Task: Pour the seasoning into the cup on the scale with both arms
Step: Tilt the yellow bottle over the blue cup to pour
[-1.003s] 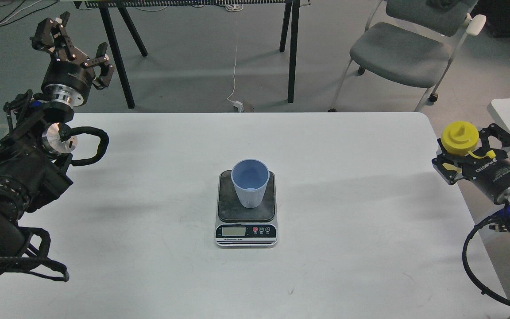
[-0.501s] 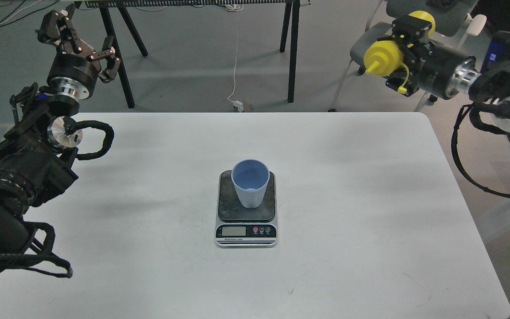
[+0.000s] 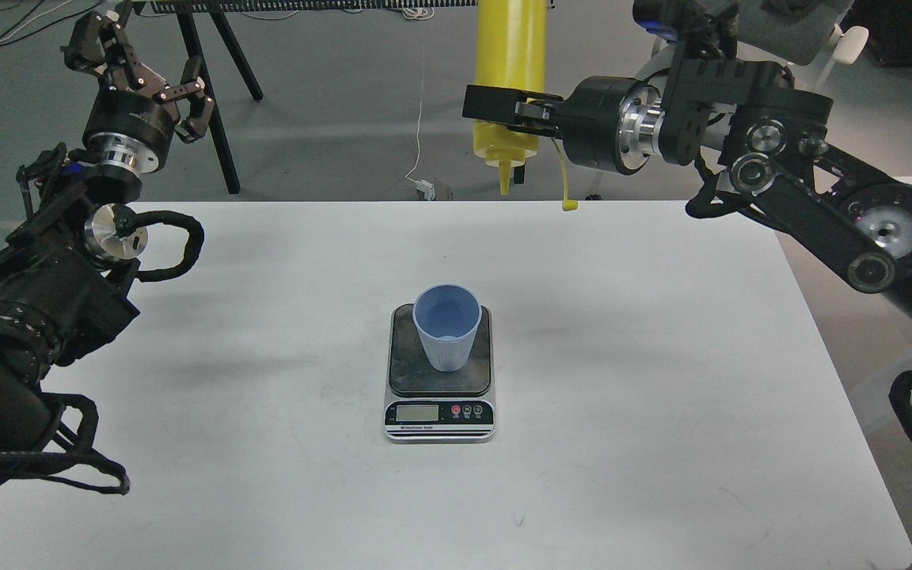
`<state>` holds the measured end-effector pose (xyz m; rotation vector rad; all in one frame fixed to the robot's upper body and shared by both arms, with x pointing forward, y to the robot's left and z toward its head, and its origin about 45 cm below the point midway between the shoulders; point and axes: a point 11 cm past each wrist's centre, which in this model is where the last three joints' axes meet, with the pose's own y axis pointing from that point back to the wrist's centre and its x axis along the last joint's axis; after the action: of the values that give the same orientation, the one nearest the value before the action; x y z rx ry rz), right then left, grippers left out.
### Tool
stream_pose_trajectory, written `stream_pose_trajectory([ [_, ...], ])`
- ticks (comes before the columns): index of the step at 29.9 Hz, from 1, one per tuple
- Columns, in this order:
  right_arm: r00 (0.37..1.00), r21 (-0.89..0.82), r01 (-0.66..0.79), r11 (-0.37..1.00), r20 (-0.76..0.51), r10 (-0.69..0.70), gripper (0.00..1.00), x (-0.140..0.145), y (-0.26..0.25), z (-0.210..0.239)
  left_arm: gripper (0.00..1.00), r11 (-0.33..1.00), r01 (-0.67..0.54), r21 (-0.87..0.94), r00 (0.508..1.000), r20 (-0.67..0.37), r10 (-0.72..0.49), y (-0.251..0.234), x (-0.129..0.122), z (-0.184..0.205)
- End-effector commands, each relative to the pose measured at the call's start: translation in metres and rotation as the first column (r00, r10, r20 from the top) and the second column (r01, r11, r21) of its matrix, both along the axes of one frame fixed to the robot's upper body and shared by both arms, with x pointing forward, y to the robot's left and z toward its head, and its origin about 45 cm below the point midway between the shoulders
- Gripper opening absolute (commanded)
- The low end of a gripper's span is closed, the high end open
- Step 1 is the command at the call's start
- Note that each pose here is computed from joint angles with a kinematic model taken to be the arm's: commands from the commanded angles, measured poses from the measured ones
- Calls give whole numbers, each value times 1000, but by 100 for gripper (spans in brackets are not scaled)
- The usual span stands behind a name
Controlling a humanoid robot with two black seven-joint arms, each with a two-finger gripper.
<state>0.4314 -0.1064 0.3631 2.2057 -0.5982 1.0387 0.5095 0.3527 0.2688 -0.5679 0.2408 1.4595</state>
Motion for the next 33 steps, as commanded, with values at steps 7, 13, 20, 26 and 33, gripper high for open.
stream_pose_trajectory([
  [7, 963, -211, -169, 963, 170, 207, 39, -42, 42, -9, 92, 1000, 2, -3, 1000, -1, -2, -1, 0, -1],
  [13, 938, -314, -180, 932, 232, 259, 38, -48, 44, -19, 92, 1000, 2, -6, 1000, 0, -2, -2, 0, -1],
  [20, 894, -470, -198, 860, 274, 355, 38, -54, 45, -46, 92, 1000, 2, -8, 1000, 0, -2, -2, 0, -1],
  [26, 866, -494, -170, 853, 338, 368, 36, -58, 42, -68, 93, 1000, 2, -6, 1000, 0, -2, -1, 0, -1],
  [33, 846, -439, -144, 887, 410, 340, 35, -60, 43, -78, 93, 1000, 5, -6, 1000, 0, -5, -3, 0, -1],
])
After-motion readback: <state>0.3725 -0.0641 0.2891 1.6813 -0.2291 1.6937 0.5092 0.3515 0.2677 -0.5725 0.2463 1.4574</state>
